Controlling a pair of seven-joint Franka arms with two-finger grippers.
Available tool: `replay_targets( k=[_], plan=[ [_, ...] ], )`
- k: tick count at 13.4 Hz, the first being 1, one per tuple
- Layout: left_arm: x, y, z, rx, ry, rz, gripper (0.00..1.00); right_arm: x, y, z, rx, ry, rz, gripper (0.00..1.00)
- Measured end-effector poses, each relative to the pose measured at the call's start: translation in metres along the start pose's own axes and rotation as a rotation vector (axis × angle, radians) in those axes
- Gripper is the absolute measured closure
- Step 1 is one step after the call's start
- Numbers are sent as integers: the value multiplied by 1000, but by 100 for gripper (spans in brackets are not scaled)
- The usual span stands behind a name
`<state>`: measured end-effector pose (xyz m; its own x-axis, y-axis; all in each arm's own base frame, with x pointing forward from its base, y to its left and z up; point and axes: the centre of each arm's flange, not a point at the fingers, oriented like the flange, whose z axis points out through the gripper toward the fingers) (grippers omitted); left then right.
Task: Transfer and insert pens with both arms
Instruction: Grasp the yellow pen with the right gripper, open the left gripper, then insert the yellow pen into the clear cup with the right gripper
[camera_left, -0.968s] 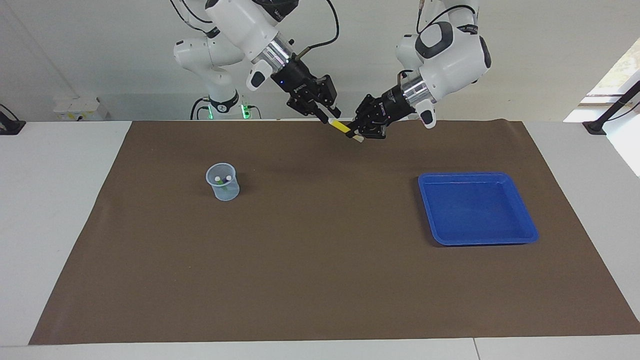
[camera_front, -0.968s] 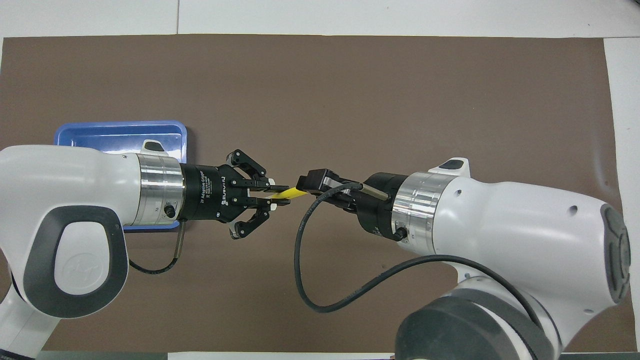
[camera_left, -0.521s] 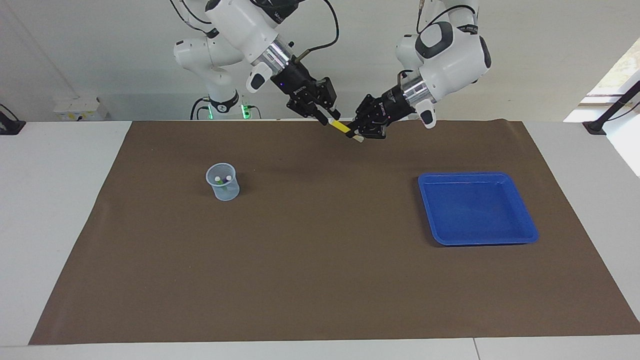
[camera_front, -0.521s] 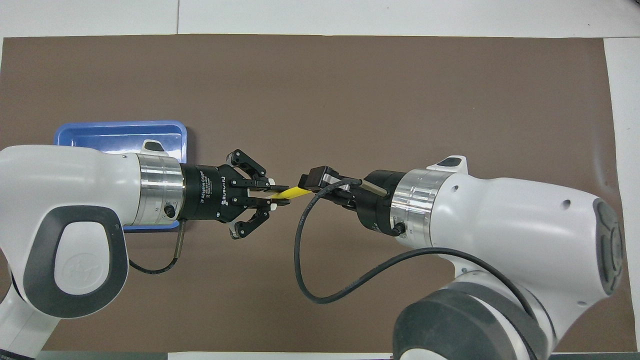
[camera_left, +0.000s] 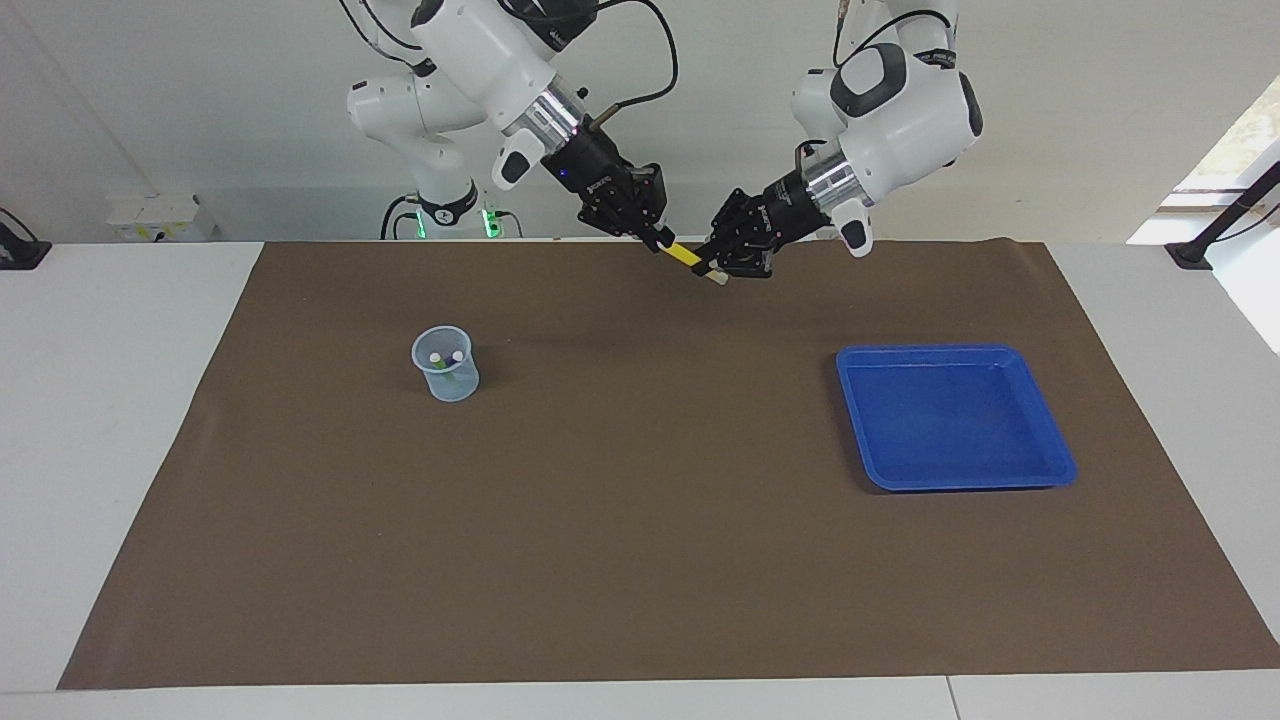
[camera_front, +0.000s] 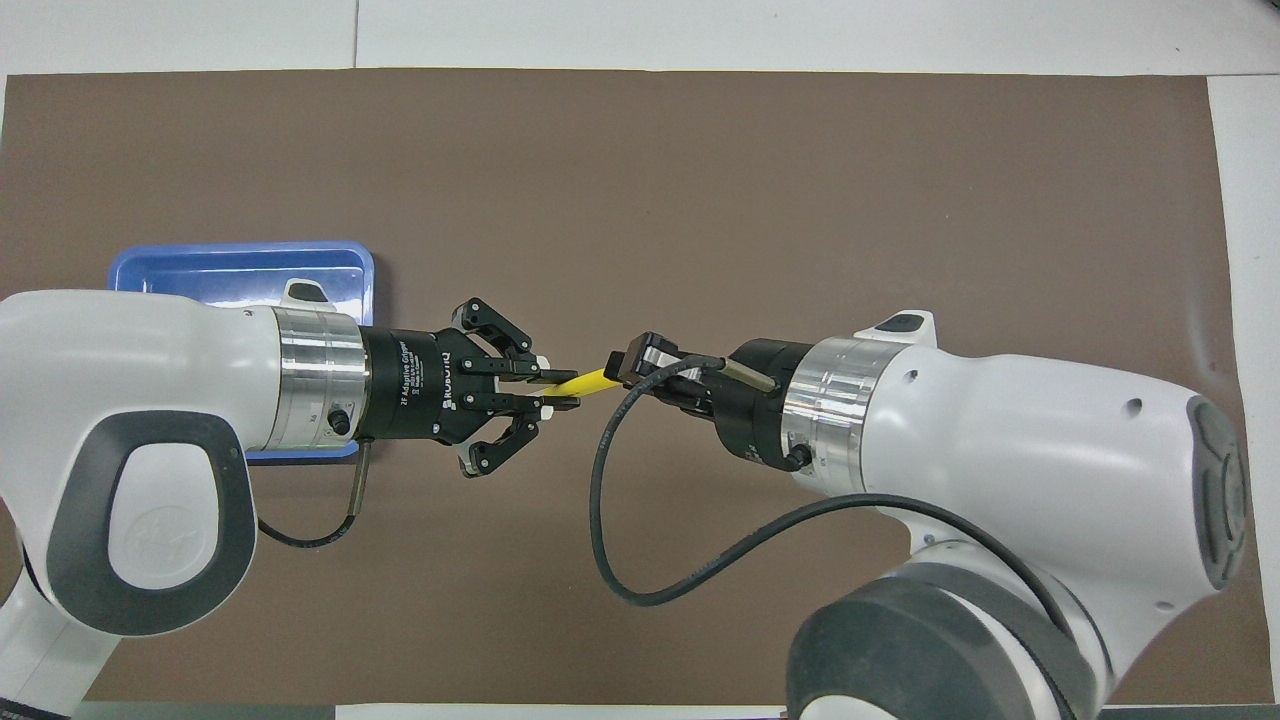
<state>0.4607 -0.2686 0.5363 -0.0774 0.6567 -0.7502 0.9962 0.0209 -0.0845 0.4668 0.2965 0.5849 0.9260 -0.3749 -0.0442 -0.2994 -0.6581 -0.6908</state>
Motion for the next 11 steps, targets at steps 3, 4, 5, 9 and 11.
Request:
replay_targets(
  k=[3, 4, 5, 9, 11],
  plan=[
    [-2, 2, -3, -27, -7, -15, 63, 13, 5, -9, -27, 7, -8, 83],
    [-2, 2, -4, -31, -8, -26, 50, 20, 8, -17, -59, -1, -33, 83],
    [-3, 2, -5, -33, -9, -33, 39, 27, 9, -27, -102, -16, -71, 83],
    [-2, 3, -7, -41, -11, -39, 0, 62, 23, -82, -329, -113, -319, 83],
    [1, 6, -11, -51, -12, -45, 0, 84, 50, -100, -461, -169, -477, 83]
  ],
)
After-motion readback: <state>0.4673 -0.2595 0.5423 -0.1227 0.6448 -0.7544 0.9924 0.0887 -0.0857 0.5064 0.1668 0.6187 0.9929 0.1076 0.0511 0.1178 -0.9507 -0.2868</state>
